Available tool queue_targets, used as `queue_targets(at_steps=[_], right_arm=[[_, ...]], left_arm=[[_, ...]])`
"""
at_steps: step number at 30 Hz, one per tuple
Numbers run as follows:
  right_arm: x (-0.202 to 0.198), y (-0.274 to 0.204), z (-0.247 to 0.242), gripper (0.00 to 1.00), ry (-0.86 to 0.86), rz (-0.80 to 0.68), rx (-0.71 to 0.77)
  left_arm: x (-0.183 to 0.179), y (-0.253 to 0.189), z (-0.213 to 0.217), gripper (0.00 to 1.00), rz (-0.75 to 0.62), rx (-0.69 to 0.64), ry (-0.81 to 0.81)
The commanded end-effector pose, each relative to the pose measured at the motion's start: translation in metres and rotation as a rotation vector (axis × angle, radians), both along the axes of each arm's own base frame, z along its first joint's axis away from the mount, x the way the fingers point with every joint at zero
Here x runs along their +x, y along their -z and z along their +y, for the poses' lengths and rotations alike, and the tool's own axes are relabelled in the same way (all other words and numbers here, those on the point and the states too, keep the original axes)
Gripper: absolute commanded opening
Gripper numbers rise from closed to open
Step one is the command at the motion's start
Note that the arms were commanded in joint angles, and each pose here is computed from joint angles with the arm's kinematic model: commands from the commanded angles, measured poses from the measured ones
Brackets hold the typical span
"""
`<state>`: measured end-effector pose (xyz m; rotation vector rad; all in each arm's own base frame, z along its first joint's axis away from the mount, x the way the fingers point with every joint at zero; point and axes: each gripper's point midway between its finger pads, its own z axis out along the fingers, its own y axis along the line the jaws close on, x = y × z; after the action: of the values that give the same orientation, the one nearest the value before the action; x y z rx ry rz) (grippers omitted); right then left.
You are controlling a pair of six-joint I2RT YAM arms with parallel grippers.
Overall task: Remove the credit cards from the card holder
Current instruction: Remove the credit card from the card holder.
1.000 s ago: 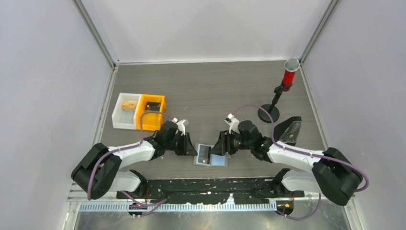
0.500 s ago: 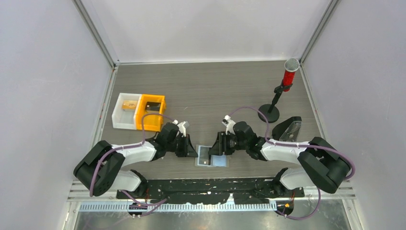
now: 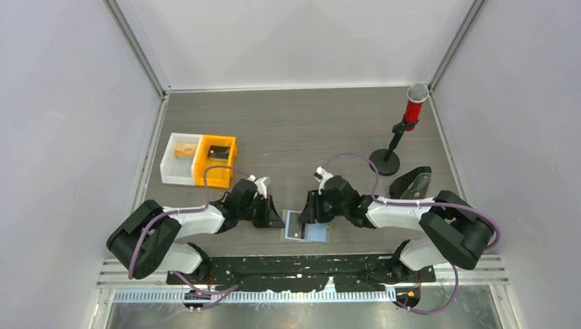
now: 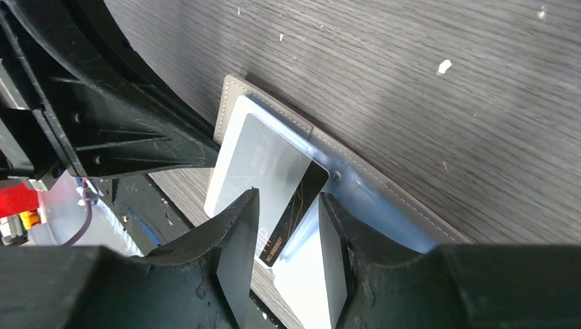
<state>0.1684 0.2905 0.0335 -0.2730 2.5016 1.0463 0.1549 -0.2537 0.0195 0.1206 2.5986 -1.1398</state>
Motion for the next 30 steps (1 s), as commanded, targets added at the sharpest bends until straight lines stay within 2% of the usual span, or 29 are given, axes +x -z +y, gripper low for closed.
queue_targets(at_steps=[1,5,10,20,24,30], right_arm=[[0.013,0.001,-0.007,0.45,0.042,-0.059,-0.073],[0.012,-0.002,-0.006,0.45,0.039,-0.061,-0.072],[0.01,-0.005,-0.003,0.45,0.03,-0.065,-0.054],[0.008,-0.006,0.002,0.44,0.009,-0.072,-0.01],[0.007,-0.009,0.002,0.43,0.006,-0.077,-0.002],[0.006,-0.009,0.001,0.42,0.003,-0.081,0.003]], left_arm=[[-0.003,0.011,0.007,0.07,0.007,0.04,-0.019],[-0.004,0.003,0.003,0.13,0.009,0.011,-0.021],[-0.001,-0.031,-0.005,0.21,-0.036,-0.067,-0.031],[0.004,-0.075,-0.003,0.24,-0.126,-0.055,-0.068],[0.003,-0.083,-0.018,0.18,-0.136,-0.101,-0.035],[0.0,-0.07,-0.038,0.05,-0.107,-0.11,0.023]])
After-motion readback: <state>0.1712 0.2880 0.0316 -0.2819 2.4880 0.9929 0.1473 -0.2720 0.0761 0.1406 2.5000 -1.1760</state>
